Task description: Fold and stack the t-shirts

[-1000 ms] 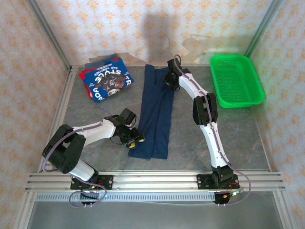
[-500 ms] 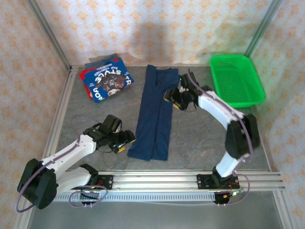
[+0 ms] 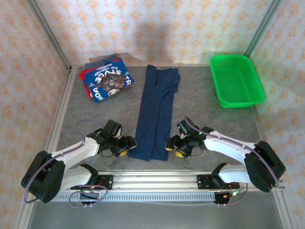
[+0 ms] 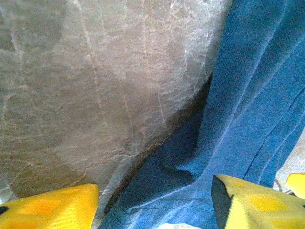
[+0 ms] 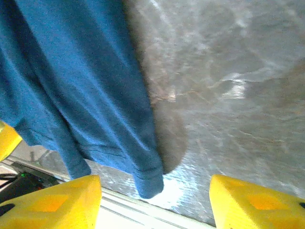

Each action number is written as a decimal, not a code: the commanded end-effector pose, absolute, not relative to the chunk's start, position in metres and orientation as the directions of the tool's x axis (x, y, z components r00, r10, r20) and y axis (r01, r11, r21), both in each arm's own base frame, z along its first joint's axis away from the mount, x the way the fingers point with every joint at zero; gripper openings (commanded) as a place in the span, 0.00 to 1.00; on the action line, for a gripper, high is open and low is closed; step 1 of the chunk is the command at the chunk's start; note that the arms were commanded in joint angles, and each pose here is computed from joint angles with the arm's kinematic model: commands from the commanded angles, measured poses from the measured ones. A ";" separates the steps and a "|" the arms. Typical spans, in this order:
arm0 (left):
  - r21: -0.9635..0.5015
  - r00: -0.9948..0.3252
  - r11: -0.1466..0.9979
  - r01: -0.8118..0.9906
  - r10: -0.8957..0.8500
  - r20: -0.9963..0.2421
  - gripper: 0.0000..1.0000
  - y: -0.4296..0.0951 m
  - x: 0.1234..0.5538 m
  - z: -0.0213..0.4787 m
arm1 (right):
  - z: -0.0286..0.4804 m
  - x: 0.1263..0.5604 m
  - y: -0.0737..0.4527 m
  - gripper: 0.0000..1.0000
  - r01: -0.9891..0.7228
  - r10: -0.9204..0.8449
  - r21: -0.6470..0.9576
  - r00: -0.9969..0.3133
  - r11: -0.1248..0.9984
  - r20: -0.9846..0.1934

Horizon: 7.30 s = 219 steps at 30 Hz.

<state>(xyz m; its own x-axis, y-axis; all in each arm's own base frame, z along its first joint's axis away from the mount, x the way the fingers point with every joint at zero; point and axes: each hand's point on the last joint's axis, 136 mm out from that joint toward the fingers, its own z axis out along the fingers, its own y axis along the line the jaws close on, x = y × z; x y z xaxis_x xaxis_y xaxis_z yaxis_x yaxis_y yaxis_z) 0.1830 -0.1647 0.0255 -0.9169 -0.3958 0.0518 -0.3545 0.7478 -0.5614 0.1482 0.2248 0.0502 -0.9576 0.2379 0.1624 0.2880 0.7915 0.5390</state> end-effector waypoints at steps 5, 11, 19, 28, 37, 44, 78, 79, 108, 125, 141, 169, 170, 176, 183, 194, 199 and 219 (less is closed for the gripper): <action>-0.607 -0.942 0.741 -0.287 -0.335 0.036 0.63 -0.178 0.188 0.023 | 0.044 0.147 0.258 0.62 0.245 0.179 0.594 -0.969 0.767 0.168; -0.610 -0.952 0.745 -0.270 -0.303 0.051 0.60 -0.194 0.190 0.015 | 0.027 0.133 0.264 0.60 0.228 0.136 0.534 -0.969 0.814 0.206; -0.645 -0.963 0.729 -0.227 -0.265 0.039 0.52 -0.222 0.204 0.022 | 0.025 0.140 0.274 0.46 0.192 0.105 0.526 -0.976 0.829 0.192; -0.588 -0.984 0.791 -0.171 -0.166 0.063 0.16 -0.232 0.191 0.027 | 0.039 0.141 0.276 0.00 0.175 0.084 0.511 -0.977 0.842 0.197; -0.573 -0.982 0.801 -0.174 -0.182 0.045 0.04 -0.219 0.177 0.057 | 0.072 0.126 0.263 0.00 0.222 0.126 0.524 -0.969 0.822 0.212; -0.575 -0.978 0.803 -0.158 -0.208 -0.022 0.01 -0.220 0.198 0.091 | 0.091 0.145 0.260 0.00 0.198 0.137 0.493 -0.978 0.847 0.157; -0.524 -0.948 0.836 -0.161 -0.278 -0.152 0.00 -0.204 0.472 0.114 | 0.122 0.439 0.201 0.00 0.293 0.318 0.547 -0.947 0.784 0.052; -0.523 -0.949 0.836 -0.165 -0.279 -0.147 0.00 -0.204 0.476 0.110 | 0.119 0.444 0.201 0.00 0.296 0.319 0.547 -0.946 0.783 0.055; -0.651 -0.816 0.729 -0.214 -0.499 -0.290 0.70 -0.177 0.559 0.201 | 0.194 0.500 0.167 0.55 0.241 0.498 0.680 -0.842 0.692 -0.208; -0.632 -0.932 0.731 -0.259 -0.361 -0.035 0.65 -0.197 0.411 0.077 | 0.076 0.350 0.210 0.56 0.382 0.475 0.679 -0.878 0.627 0.055; -0.611 -0.933 0.729 -0.309 -0.357 0.046 0.58 -0.210 0.410 0.030 | 0.035 0.360 0.222 0.54 0.462 0.518 0.674 -0.845 0.577 0.136; -0.544 -0.953 0.805 -0.237 -0.303 -0.032 0.00 -0.194 0.353 0.073 | 0.083 0.313 0.205 0.00 0.482 0.547 0.565 -0.835 0.669 0.064; -0.543 -0.953 0.805 -0.239 -0.302 -0.029 0.00 -0.193 0.344 0.074 | 0.083 0.302 0.207 0.00 0.484 0.546 0.563 -0.835 0.670 0.069; -0.509 -0.957 0.820 -0.262 -0.289 0.026 0.00 -0.186 0.273 0.071 | 0.089 0.236 0.227 0.00 0.493 0.535 0.560 -0.838 0.666 0.102; -0.526 -0.942 0.800 -0.290 -0.334 0.012 0.00 -0.171 0.228 0.103 | 0.123 0.208 0.229 0.00 0.475 0.539 0.582 -0.839 0.660 0.073; -0.623 -0.922 0.728 -0.285 -0.385 -0.028 0.00 -0.174 0.294 0.165 | 0.175 0.274 0.244 0.00 0.380 0.503 0.625 -0.864 0.682 -0.023; -0.647 -0.920 0.717 -0.260 -0.387 -0.060 0.00 -0.178 0.341 0.180 | 0.184 0.315 0.240 0.00 0.346 0.475 0.610 -0.878 0.713 -0.057; -0.625 -0.915 0.724 -0.291 -0.401 -0.038 0.00 -0.174 0.460 0.138 | 0.131 0.422 0.204 0.00 0.396 0.463 0.547 -0.886 0.737 0.017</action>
<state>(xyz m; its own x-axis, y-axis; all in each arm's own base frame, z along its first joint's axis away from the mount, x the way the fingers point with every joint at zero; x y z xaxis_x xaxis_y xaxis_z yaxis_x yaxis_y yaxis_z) 0.4494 -0.1824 0.1384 -0.9138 -0.4053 -0.0272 -0.2981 0.7145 -0.6329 0.4129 0.2161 0.1359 -0.8828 0.4695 0.0135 0.3925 0.7215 0.5704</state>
